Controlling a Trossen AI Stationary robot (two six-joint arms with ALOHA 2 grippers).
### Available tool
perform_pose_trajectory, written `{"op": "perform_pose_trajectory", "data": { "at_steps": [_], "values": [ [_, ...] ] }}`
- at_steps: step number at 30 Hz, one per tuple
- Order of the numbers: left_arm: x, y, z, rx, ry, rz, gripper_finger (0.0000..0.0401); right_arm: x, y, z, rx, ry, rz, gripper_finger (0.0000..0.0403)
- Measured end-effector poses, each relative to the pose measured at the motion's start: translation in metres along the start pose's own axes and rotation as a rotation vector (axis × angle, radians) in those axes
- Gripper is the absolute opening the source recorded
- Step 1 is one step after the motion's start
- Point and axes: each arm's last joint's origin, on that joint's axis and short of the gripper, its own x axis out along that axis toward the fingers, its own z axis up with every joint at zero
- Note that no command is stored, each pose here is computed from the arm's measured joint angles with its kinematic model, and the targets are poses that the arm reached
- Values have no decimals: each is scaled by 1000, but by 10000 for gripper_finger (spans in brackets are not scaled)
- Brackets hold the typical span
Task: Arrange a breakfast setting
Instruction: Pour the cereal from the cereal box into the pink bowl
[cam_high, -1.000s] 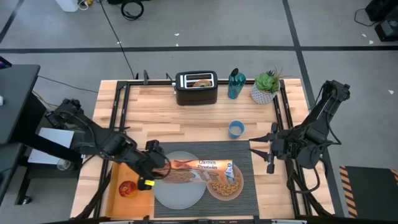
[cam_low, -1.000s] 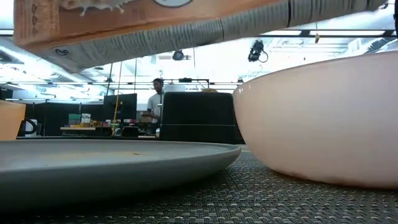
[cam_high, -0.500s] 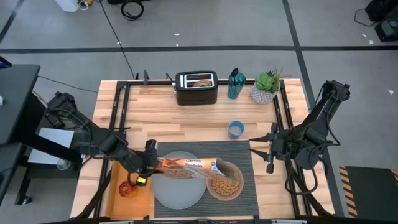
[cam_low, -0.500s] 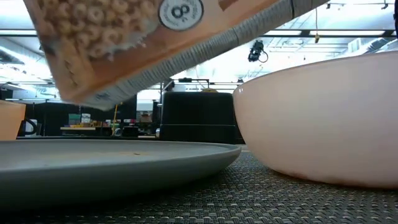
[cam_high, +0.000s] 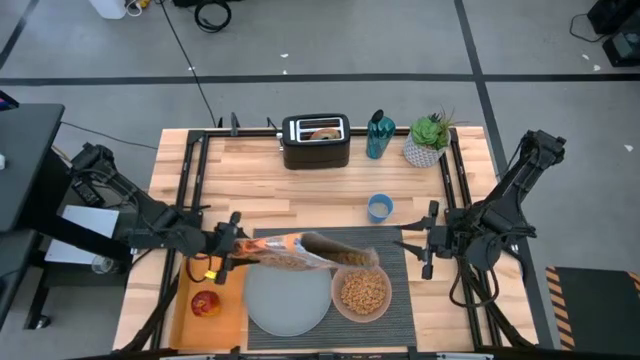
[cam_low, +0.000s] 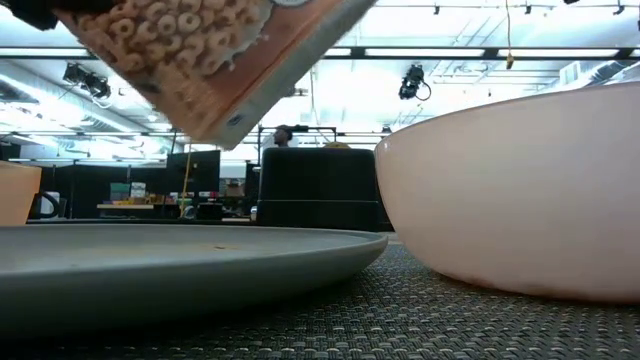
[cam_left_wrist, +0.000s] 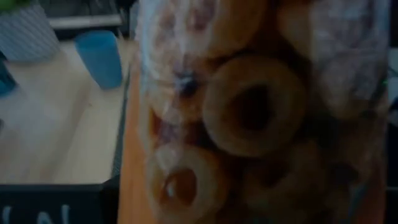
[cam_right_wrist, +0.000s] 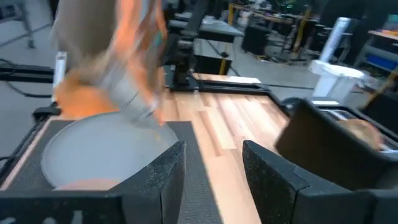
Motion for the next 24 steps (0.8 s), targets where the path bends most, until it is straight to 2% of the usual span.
{"op": "perform_pose_trajectory", "data": {
  "at_steps": [6, 12, 19, 24],
  "values": [
    [-1, 10, -6, 27, -203, 125, 196, 18, 1, -18, -70, -113, 51, 178],
    [7, 18, -9, 21, -287, 187, 196, 44, -11, -14, -125, -345, 123, 231],
    [16, 20, -7, 53, -348, 187, 196, 85, -27, -4, -147, -367, 111, 312],
    [25, 22, -5, 39, -388, 210, 196, 109, -30, 7, -160, -372, 130, 346]
  ]
}}
